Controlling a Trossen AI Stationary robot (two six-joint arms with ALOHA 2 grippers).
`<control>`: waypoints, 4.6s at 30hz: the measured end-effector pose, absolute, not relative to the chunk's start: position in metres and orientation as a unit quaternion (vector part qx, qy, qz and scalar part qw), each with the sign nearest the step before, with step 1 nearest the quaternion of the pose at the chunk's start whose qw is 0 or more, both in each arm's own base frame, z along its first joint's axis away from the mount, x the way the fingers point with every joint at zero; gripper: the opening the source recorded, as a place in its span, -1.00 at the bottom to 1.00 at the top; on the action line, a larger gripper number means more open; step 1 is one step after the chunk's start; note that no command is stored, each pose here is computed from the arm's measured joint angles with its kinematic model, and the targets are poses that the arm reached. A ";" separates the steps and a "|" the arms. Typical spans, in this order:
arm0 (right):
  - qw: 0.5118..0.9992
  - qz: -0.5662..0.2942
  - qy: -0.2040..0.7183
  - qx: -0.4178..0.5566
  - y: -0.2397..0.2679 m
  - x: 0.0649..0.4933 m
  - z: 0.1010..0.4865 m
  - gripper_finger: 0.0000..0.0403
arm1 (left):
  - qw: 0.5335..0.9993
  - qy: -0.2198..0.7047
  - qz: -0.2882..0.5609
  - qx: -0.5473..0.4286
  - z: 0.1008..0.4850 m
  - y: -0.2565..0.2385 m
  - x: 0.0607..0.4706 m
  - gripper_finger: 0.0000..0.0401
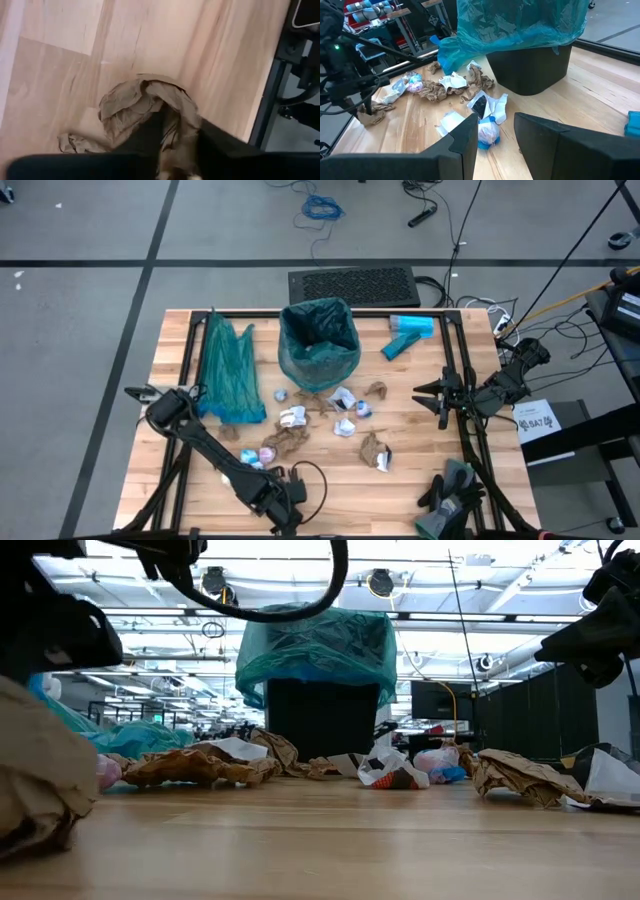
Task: Place trash/remove bag and relplace
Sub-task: Put the brown napkin into the blue trash bag inside the black trash bin
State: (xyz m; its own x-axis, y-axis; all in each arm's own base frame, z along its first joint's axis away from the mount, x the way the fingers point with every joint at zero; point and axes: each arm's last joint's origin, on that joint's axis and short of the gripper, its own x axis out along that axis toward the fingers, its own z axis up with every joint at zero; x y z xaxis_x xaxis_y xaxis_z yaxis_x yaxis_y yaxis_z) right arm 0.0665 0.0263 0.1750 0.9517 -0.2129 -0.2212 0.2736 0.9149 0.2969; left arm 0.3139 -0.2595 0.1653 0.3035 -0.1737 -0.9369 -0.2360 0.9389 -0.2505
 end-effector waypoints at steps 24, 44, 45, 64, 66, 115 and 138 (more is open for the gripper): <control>0.974 -0.125 0.092 0.164 0.026 0.066 0.175 -0.40 | 0.929 0.238 0.117 -0.257 0.387 -0.115 0.383 -0.98; 0.974 -0.125 0.093 0.164 0.026 0.066 0.175 -0.40 | 0.910 0.289 0.287 -0.074 0.432 0.062 0.366 -0.96; 0.974 -0.125 0.093 0.164 0.026 0.066 0.175 -0.40 | 0.907 0.297 0.291 -0.069 0.431 0.067 0.364 -0.96; 0.974 -0.125 0.093 0.164 0.026 0.066 0.175 -0.40 | 0.862 0.440 0.190 -0.162 0.398 0.158 0.328 -0.74; 0.974 -0.125 0.093 0.164 0.026 0.066 0.175 -0.40 | 0.855 0.452 0.189 -0.167 0.395 0.162 0.325 -0.64; 0.974 -0.125 0.092 0.164 0.026 0.066 0.175 -0.40 | 0.850 0.496 -0.165 0.060 0.316 -0.203 0.387 -0.33; 0.974 -0.125 0.093 0.164 0.026 0.066 0.175 -0.40 | 0.807 0.580 -0.109 0.028 0.160 -0.258 0.429 -0.35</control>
